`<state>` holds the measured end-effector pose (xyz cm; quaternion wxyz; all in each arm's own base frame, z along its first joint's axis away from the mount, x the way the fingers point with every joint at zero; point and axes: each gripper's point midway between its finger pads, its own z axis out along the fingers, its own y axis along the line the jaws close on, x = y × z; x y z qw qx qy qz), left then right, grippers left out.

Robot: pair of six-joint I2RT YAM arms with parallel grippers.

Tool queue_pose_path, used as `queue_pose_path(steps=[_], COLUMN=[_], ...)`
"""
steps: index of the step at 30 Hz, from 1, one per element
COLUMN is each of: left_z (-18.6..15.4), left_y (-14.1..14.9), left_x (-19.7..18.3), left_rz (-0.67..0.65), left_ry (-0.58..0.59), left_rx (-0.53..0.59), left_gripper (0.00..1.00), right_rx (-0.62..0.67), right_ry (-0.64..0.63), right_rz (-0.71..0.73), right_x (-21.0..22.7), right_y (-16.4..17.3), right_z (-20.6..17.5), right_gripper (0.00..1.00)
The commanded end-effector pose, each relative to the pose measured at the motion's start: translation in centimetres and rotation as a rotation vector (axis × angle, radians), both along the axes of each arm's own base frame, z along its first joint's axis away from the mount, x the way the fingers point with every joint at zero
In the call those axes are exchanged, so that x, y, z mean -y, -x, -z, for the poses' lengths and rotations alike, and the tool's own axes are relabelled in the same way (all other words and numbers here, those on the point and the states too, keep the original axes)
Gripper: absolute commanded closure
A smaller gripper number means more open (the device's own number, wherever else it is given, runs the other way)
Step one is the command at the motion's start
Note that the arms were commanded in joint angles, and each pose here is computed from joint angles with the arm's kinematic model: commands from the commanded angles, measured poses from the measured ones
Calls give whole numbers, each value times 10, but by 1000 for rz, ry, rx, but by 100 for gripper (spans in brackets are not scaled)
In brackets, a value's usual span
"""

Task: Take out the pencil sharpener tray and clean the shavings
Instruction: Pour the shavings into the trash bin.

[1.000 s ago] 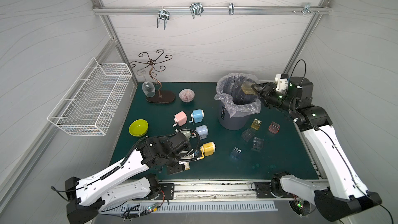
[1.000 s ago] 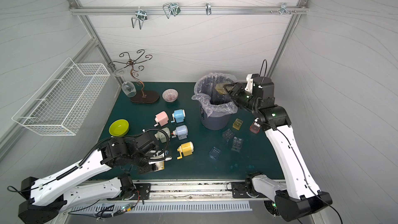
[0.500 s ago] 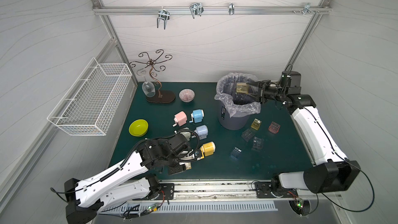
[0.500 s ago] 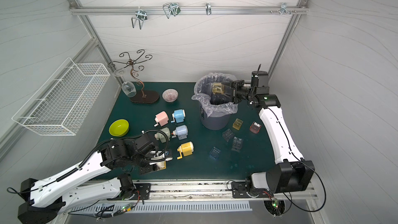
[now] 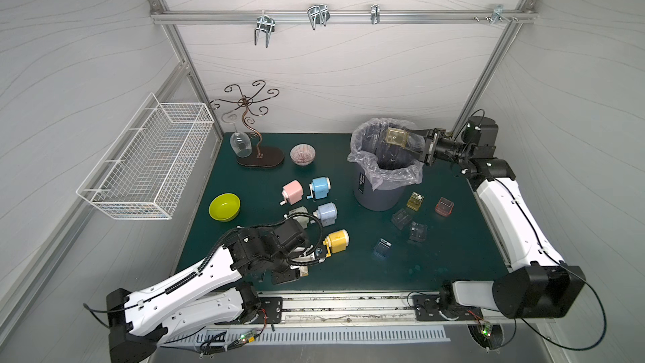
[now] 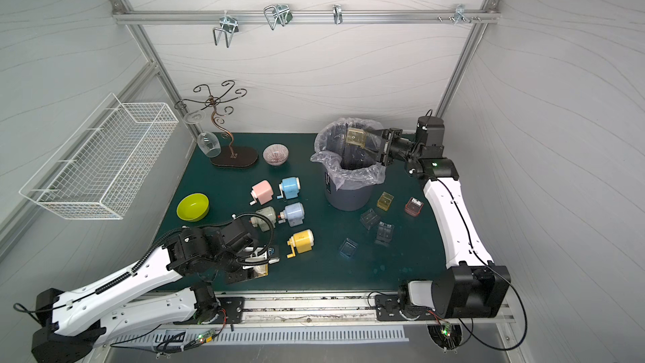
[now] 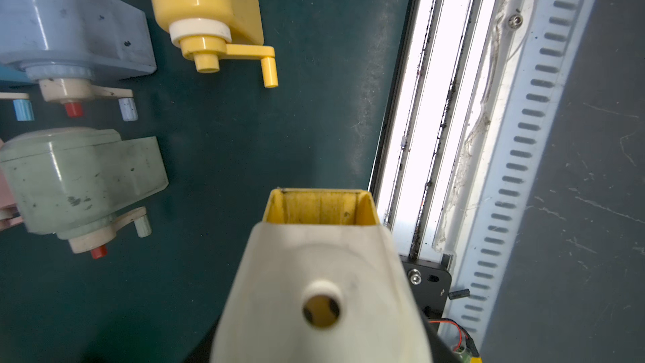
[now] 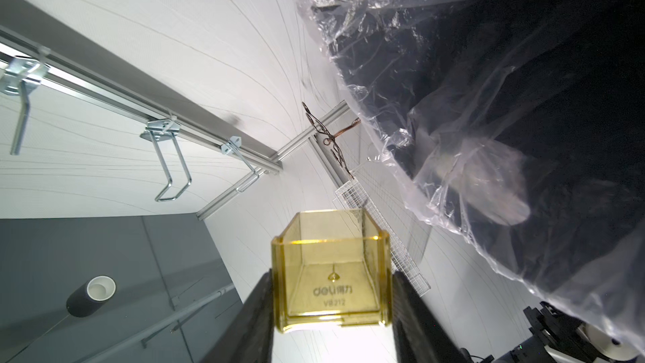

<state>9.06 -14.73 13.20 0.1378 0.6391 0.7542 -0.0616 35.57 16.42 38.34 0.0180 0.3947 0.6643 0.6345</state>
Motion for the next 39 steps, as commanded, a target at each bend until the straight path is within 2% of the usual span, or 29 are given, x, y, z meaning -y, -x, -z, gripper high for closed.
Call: queue_pose_path(steps=[1,2,3,5,6,8,9,10,12,13,14,15,16,18,19,20,21,22,23,24,25,26,27,28,29,30,33,36,39], left_z=[1,1,1,2,3,0,-1,-2,0,1,1,0,1,5,6,5,4,4,5,7,8,7,6,5,7,9,10,17,30], left_y=[-7,-9,-10,-10,-11,-15,-16,-18,-19,-20,-22,-24,-24,-25,-26,-28,-29,-30,-30,-32,-34,-37,-40,-41,-43,-46,-59,-67,-71], left_x=[5,7,8,9,10,15,16,17,17,18,20,20,20,19,19,20,21,21,20,20,21,22,23,23,23,23,24,24,23], left_rz=[18,21,20,18,20,32,35,33,31,39,42,41,39,31,38,43,43,40,37,38,45,45,41,34,32,38,37,43,38], left_ry=[6,8,7,11,16,28,29,26,26,27,26,20,16,16,16,15,12,13,19,25,25,23,24,28,33,31,20,6,-26], left_rx=[33,37,36,29,29,41,43,40,33,34,37,34,27,12,14,20,23,18,12,18,30,44,52,51,57,72,124,131,89], left_gripper=[100,100,100,100,100,100,100,100,100,100,100,100,100,100,100,100,100,100,100,100,100,100,100,100,100,100,100,100,100], right_rx=[-19,-8,95,149,165,-28,55,184,159,110,-27,85,213,150,83,-36,126,258,246,180,75,34,203,257,265,291,364,517,673], right_ry=[-52,-104,-129,-65,-28,-117,-191,-201,-26,5,-78,-143,-145,44,44,-79,-157,-161,-43,92,85,-18,-52,3,146,251,297,466,631], right_rz=[-81,-112,-93,-34,-21,-125,-114,-66,-14,-38,-131,-138,-95,1,-27,-134,-129,-93,-74,-60,-119,-204,-196,-138,-76,-74,-174,-66,33], right_x=[0,-3,-5,-4,2,-1,-4,-4,3,6,1,-3,-2,11,14,5,-1,-3,-5,6,8,-1,-5,-4,3,8,8,22,39], right_y=[-2,-5,-6,4,-1,-8,-13,-10,0,-4,-2,-8,-5,4,-1,4,-4,1,10,9,10,13,10,15,23,26,37,46,58], right_z=[-1,-3,-22,-35,-32,5,-14,-40,-31,-15,2,-20,-42,-18,2,15,-15,-39,-32,-7,16,16,-14,-22,-15,-9,-7,-12,-24], right_gripper=[100,100,100,100,100,100,100,100,100,100,100,100,100,100,100,100,100,100,100,100,100,100,100,100,100,100,100,100,100])
